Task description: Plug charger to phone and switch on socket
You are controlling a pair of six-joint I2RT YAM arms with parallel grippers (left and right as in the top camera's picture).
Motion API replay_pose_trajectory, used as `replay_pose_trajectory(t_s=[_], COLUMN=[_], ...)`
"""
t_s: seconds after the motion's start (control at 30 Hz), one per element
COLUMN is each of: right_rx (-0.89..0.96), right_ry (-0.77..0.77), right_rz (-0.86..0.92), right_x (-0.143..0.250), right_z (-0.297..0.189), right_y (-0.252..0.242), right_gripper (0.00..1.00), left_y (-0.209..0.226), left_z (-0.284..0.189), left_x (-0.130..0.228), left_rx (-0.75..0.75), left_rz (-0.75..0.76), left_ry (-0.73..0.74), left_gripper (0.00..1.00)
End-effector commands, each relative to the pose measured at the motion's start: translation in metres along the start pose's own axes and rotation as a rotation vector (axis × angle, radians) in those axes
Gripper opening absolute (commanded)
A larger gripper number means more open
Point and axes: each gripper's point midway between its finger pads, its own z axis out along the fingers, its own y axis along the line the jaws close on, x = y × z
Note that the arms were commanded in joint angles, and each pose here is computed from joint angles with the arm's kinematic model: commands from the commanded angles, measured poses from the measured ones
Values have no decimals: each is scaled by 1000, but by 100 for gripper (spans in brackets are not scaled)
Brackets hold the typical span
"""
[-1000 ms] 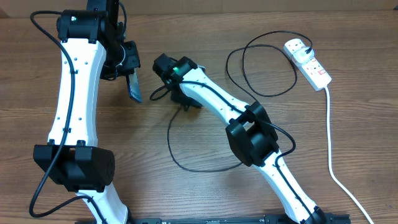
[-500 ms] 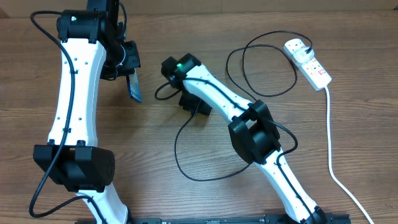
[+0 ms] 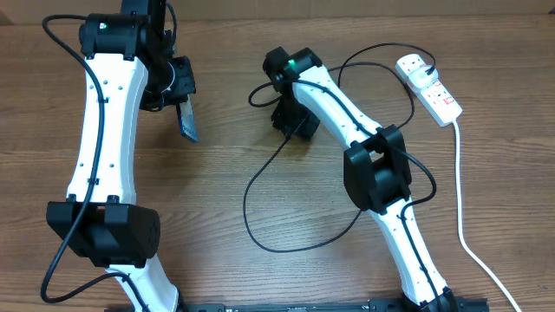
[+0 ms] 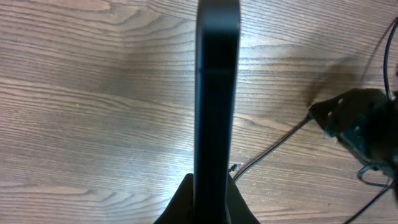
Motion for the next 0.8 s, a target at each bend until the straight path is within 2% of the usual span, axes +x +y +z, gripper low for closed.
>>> replay_pose_trajectory(t_s=[0.0,0.1,0.33,0.67,0.77], right_rx=[-19,-19,20,22,28], right_ry=[3,2,23,9,14], right_rz=[-62,-68,-53,-37,-35], right_x=[23,27,30,14,14], right_z=[-2,1,13,19,22], right_y=[19,23,15,7,5], right_gripper=[41,34,32,31,27], left_y=[-1,-1,0,0,0], left_z=[-6,-6,-5,-5,-5], left_x=[-2,-2,0,0,0], left_rx=[17,16,12,13,13], left_rz=[-20,-20,-16,-16,-16], left_ry=[-16,-15,-5,-7,-7], left_gripper=[4,4,4,4,4])
